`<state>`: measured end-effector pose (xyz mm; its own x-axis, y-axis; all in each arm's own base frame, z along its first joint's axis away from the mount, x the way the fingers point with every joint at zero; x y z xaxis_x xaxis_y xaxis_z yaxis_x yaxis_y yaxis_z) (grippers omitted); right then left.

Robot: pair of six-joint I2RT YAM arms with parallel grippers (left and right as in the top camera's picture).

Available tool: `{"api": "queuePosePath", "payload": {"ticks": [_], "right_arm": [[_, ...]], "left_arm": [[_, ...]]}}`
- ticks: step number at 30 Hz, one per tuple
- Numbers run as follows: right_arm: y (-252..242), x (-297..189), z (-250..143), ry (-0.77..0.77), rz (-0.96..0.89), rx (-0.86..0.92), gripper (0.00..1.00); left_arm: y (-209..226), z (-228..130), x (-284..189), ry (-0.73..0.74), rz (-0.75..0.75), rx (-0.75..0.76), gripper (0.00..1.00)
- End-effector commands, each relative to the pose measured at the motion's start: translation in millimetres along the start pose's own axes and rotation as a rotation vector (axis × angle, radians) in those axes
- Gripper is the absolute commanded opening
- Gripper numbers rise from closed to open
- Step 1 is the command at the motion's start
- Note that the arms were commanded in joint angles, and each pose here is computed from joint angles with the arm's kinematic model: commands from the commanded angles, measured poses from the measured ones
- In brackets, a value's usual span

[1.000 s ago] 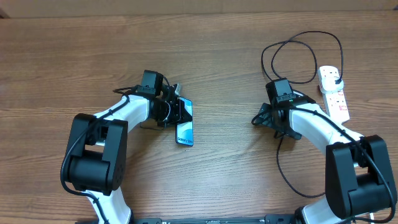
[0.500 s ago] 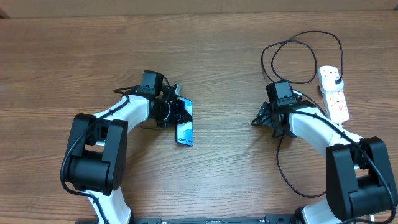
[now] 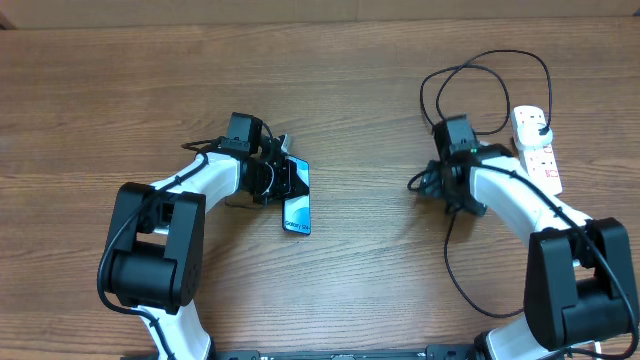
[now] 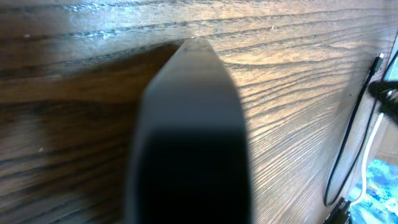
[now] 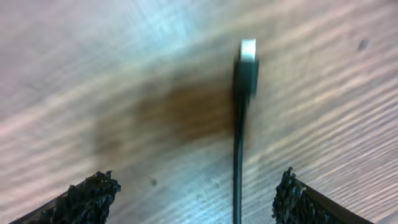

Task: Plug charger to phone and switch on socket
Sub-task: 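Lower the right gripper onto the USB-C cable plug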

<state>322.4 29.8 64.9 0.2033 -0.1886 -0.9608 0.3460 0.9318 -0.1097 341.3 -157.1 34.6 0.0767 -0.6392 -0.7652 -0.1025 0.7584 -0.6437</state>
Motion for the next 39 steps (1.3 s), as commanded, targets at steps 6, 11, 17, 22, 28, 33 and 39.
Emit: {"api": "queuePosePath", "payload": {"ticks": [6,11,17,22,28,33,39], "right_arm": [[-27.3,0.1,13.4,-0.009,-0.07,0.048,0.81],[-43.8,11.3,19.8,-0.008,-0.045,0.125,0.74],[-33.2,21.3,19.4,0.037,0.068,0.092,0.66],[-29.9,36.2,13.1,0.075,0.052,0.079,0.59],[-30.0,46.3,10.0,0.095,0.036,0.075,0.36],[-30.9,46.1,7.7,0.107,0.032,0.073,0.31],[-28.5,46.6,13.8,0.077,0.044,0.077,0.4]], "left_arm": [[6.3,-1.1,1.1,-0.02,0.053,0.03,0.04],[6.1,-0.6,1.1,-0.022,0.052,0.032,0.04],[6.0,-0.5,1.1,-0.023,0.052,0.032,0.04],[5.9,-0.5,1.1,-0.023,0.051,0.032,0.04],[6.0,-0.6,1.1,-0.022,0.052,0.032,0.04],[5.7,0.1,1.1,-0.026,0.051,0.034,0.04],[5.7,0.1,1.1,-0.025,0.051,0.034,0.04]]}}
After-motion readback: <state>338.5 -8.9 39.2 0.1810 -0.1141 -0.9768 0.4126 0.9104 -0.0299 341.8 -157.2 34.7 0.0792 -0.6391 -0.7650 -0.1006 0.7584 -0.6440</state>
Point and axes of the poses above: each gripper's point midway between its finger pads, its own x axis out along the fingers, its own y axis along the line the jaws close on, z = x × y, the point moved 4 cm from there along -x, back along the fingers, and after that the axes turned 6 degrees about -x, right-handed, at the moved point
